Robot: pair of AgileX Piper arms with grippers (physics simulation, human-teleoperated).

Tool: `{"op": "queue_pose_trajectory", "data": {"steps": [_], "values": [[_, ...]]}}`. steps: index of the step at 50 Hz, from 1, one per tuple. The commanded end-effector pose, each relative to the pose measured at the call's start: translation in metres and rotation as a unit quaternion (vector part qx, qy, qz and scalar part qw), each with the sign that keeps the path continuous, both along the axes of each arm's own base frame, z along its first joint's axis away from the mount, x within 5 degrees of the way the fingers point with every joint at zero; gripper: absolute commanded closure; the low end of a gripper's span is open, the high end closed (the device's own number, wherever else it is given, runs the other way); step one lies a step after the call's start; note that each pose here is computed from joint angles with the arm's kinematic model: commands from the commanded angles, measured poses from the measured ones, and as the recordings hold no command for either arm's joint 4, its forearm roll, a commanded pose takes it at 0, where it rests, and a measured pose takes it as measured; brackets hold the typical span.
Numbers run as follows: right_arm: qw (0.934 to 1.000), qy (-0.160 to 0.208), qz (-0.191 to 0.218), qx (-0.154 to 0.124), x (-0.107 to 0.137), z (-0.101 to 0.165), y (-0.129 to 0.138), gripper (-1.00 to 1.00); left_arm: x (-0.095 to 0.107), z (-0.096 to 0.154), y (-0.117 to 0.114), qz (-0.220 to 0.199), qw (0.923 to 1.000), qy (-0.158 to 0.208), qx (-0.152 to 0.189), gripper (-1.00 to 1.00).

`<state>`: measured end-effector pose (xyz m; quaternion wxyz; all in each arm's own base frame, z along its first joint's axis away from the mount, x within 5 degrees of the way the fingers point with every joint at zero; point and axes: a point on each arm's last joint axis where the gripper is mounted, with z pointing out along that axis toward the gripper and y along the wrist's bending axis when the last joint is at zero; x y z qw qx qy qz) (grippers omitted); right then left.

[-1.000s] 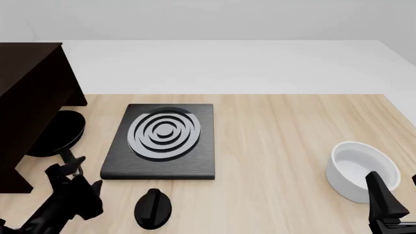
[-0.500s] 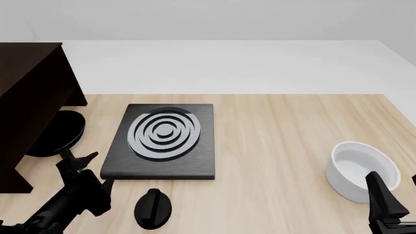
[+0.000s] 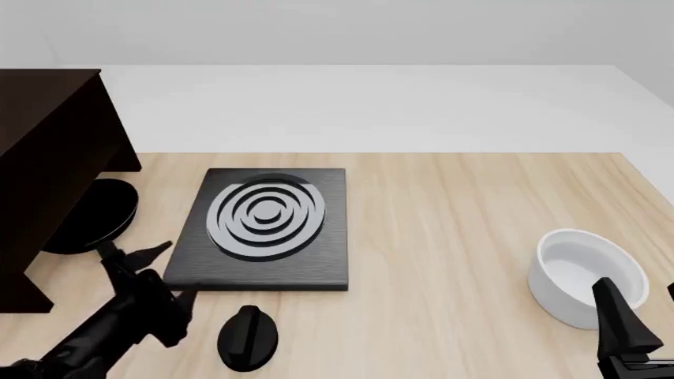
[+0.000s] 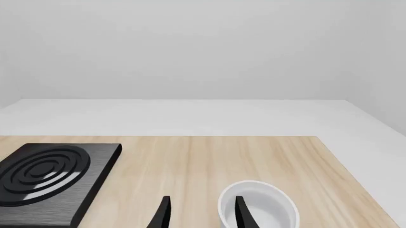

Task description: Put the frying pan under the cabinet shelf.

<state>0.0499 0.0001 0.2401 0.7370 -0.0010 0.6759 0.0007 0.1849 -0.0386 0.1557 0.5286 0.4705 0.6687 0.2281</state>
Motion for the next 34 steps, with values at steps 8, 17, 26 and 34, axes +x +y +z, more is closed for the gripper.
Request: {"op": "queue_pose_trajectory", "data": {"steps": [8,17,26,34], "values": [[1.0000,0.000,0.000,0.000,0.000,0.000,0.000,-1.00,-0.004,0.009,-0.011,-0.021,0.9994,0.000,-0.027,-1.00],[1.0000,0.000,0.000,0.000,0.000,0.000,0.000,-1.00,-0.006,0.013,-0.014,-0.027,0.9989,-0.003,-0.039,-1.00],[1.0000,0.000,0.000,0.000,0.000,0.000,0.000,-1.00,-0.008,0.016,-0.016,-0.033,0.9985,-0.007,-0.043,-1.00],[1.0000,0.000,0.000,0.000,0.000,0.000,0.000,-1.00,-0.008,0.017,-0.017,-0.036,0.9982,-0.008,-0.047,-1.00]]}}
